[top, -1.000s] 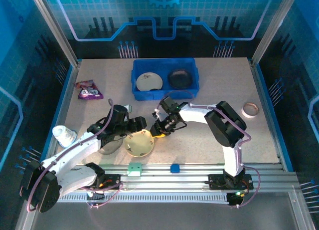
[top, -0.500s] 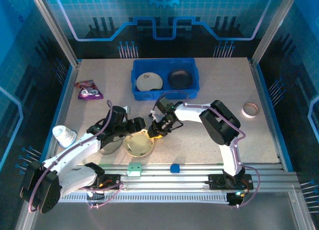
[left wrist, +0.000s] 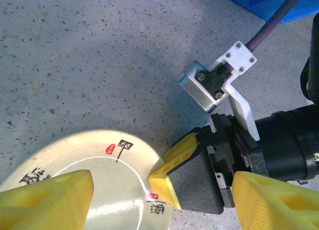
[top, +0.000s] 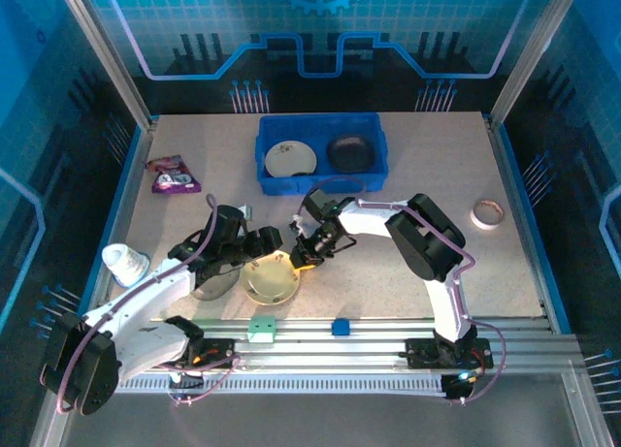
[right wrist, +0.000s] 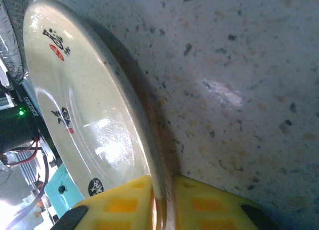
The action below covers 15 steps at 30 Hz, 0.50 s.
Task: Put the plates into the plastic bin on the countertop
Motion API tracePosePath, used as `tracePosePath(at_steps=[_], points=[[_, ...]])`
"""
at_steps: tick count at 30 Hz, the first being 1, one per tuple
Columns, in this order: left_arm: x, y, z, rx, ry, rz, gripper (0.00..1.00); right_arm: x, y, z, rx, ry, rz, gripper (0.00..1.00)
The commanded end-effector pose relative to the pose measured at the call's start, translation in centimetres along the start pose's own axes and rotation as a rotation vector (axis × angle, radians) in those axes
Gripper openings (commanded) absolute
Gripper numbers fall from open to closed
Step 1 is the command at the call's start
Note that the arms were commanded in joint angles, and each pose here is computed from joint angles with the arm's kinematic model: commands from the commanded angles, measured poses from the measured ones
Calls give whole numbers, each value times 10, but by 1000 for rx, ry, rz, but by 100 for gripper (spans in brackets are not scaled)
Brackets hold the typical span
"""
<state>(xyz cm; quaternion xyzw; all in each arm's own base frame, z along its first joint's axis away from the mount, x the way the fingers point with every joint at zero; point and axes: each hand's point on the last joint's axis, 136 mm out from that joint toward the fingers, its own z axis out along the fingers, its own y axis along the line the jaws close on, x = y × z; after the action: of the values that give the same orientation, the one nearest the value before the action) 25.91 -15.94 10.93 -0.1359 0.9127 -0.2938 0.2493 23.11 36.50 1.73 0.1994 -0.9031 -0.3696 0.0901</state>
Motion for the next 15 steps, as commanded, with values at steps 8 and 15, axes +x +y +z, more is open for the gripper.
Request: tracePosePath(at_steps=[8, 15], points=[[-13, -1, -6, -1, -13, 28, 75, 5, -17, 1, -20, -6, 69, 0], [-24, -4, -11, 6, -37, 37, 75, 1, -20, -18, -16, -79, 85, 0]])
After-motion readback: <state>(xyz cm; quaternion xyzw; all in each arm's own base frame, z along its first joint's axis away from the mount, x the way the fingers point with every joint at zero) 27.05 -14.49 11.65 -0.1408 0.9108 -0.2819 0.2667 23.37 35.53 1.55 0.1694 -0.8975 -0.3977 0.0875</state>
